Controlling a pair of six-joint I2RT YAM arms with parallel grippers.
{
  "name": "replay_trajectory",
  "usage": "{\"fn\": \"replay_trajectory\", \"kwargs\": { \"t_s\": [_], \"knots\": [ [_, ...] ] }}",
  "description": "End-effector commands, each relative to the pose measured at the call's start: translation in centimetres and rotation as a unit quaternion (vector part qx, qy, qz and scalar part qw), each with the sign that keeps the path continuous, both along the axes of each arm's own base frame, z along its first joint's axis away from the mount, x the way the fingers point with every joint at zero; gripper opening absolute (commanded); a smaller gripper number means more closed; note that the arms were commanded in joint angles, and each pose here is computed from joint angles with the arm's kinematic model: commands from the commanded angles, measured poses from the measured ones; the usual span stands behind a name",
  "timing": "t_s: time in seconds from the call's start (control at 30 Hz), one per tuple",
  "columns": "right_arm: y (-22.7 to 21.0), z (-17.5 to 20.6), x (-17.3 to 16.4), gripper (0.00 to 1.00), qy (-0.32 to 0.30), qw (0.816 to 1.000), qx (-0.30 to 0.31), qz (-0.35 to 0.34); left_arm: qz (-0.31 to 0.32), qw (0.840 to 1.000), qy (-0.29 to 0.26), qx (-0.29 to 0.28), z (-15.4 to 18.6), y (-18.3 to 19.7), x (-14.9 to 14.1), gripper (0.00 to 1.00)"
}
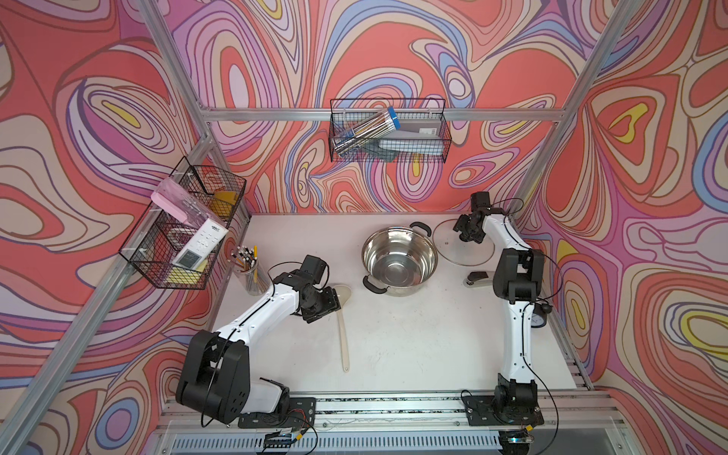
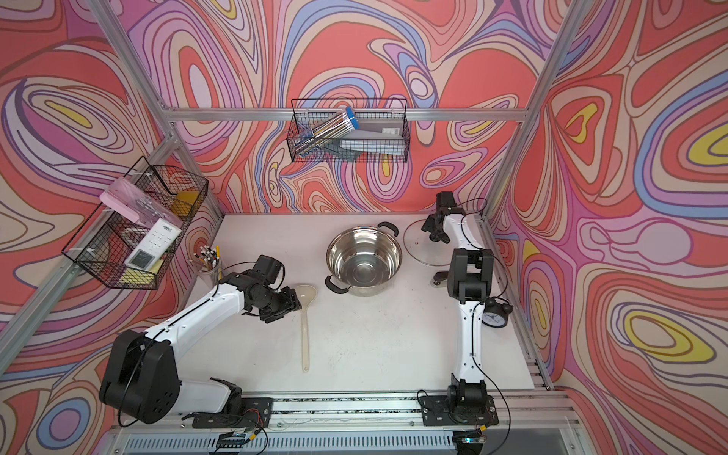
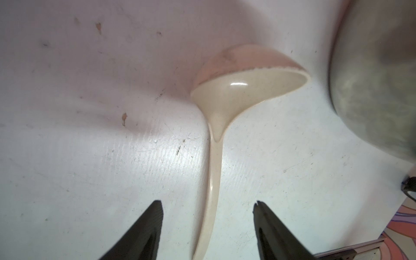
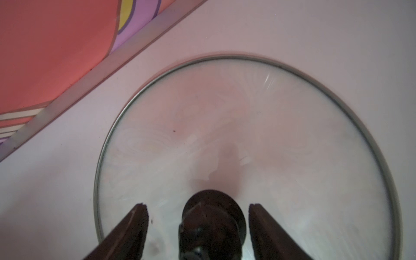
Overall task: Stir the soup with a spoon
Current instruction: Place the lid at the corner of the board, then pick up the spoon from the center of the board.
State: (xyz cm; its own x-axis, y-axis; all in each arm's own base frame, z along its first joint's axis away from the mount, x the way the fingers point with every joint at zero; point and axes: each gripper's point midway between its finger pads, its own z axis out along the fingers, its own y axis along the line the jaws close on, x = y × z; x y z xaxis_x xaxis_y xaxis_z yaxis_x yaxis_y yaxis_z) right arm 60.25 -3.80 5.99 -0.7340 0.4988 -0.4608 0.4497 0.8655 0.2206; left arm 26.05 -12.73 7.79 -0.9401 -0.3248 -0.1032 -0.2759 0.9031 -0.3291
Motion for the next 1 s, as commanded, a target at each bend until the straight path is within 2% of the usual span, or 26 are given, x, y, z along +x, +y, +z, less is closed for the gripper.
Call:
{"fn": "replay_trajectory", "kwargs": {
  "t_s": [0.0,0.03,0.1,0.37,0.57,0.77,0.97],
  "knots": [
    [0.7,5.1,-0.2,0.77,-0.049,0.999,0.019,0.006,-0.024,0.999,0.020,0.004,-1.2,-0.4,-1.8,0.60],
    [0.9,6.3,-0.6,0.85,-0.058,0.998,0.022,0.005,-0.027,0.999,0.021,0.002,-1.5,-0.7,-2.2,0.58],
    [1.3,8.7,-1.4,0.87,-0.077,0.997,0.026,0.006,-0.029,0.999,0.023,-0.003,-2.0,-1.0,-2.8,0.57],
    [6.9,16.7,-7.2,0.87,-0.135,0.989,0.039,0.047,-0.028,0.999,0.027,-0.034,-4.5,-2.2,-3.8,0.54],
    [11.9,19.3,-12.5,0.86,-0.143,0.985,0.049,0.087,-0.030,0.997,0.022,-0.062,-5.3,-3.6,-3.3,0.50],
    [12.7,20.0,-15.7,0.86,-0.135,0.985,0.053,0.089,-0.048,0.996,0.027,-0.068,-6.0,-5.0,-3.6,0.43],
    [12.5,21.7,-17.3,0.86,-0.143,0.984,0.050,0.090,-0.038,0.996,0.035,-0.068,-7.1,-4.7,-4.5,0.23]
  ]
}}
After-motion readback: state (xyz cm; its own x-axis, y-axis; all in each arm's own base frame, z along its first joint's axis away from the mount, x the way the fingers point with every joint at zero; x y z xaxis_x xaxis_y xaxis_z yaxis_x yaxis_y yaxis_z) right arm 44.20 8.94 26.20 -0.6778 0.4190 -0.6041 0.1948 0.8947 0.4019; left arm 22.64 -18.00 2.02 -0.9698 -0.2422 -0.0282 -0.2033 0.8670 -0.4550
